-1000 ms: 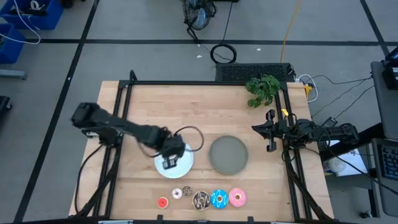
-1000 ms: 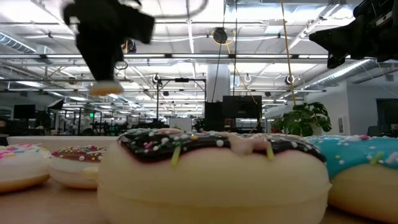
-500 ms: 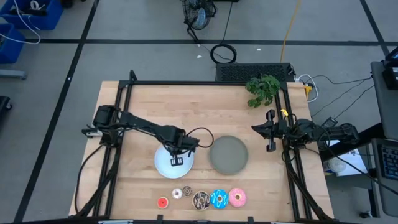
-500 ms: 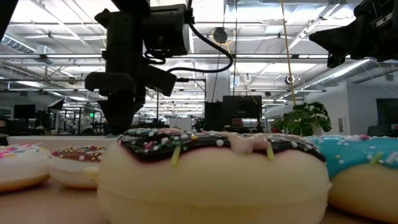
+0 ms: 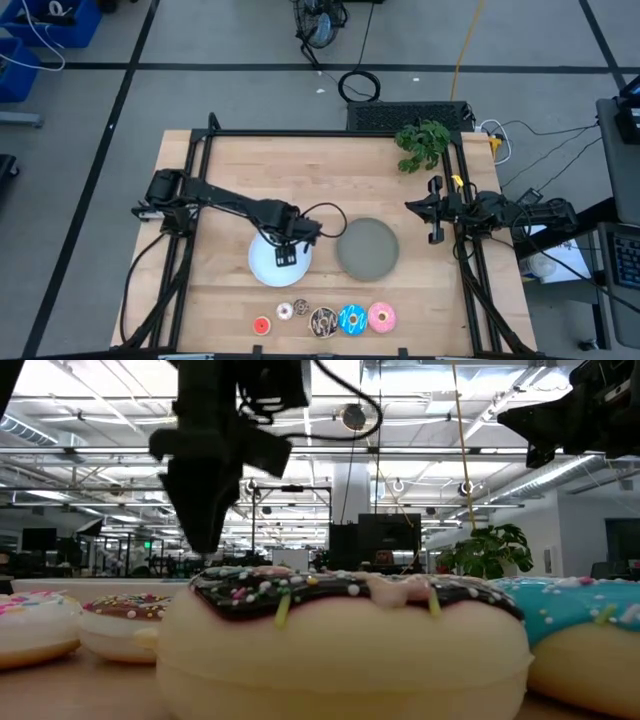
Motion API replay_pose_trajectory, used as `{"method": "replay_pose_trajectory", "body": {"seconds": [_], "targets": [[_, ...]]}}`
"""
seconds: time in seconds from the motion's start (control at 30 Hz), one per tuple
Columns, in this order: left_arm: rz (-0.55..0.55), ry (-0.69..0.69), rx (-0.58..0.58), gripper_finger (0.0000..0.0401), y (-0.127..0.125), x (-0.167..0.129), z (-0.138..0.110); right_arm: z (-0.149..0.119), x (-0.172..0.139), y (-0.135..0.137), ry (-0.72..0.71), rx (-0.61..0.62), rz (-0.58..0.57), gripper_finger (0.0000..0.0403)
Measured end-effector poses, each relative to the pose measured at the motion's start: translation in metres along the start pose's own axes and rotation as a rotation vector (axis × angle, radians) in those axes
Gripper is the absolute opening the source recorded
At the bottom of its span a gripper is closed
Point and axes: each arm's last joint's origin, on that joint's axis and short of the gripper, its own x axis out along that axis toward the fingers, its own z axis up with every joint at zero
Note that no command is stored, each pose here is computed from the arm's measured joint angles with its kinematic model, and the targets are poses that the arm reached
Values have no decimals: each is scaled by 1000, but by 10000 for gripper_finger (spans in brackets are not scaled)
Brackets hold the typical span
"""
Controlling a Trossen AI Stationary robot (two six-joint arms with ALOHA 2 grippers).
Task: Pick & Place donuts
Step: Put the small orange donut on the white plate
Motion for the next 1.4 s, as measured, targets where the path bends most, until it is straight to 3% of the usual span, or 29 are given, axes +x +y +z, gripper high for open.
{"method": "replay_pose_trajectory", "body": {"seconds": [0.17,0.3,0.5,0.7,0.97,1.17,1.4], "targets": [[-38,14,-20,307,-4,-29,5,-1,0,0,8,-1,1,0],[-26,84,52,273,-23,-52,-7,-1,0,0,15,-2,1,0],[42,104,151,155,-59,-77,-30,-2,0,0,22,-4,1,0],[18,46,208,16,-89,-93,-49,-2,0,0,20,-3,-4,0],[28,-140,214,4,-108,-123,-79,-1,0,0,13,-2,-4,0],[9,-247,127,8,-121,-135,-95,-1,0,0,14,-2,0,0],[-9,-302,-47,21,-133,-128,-92,-2,0,0,22,23,1,0]]}}
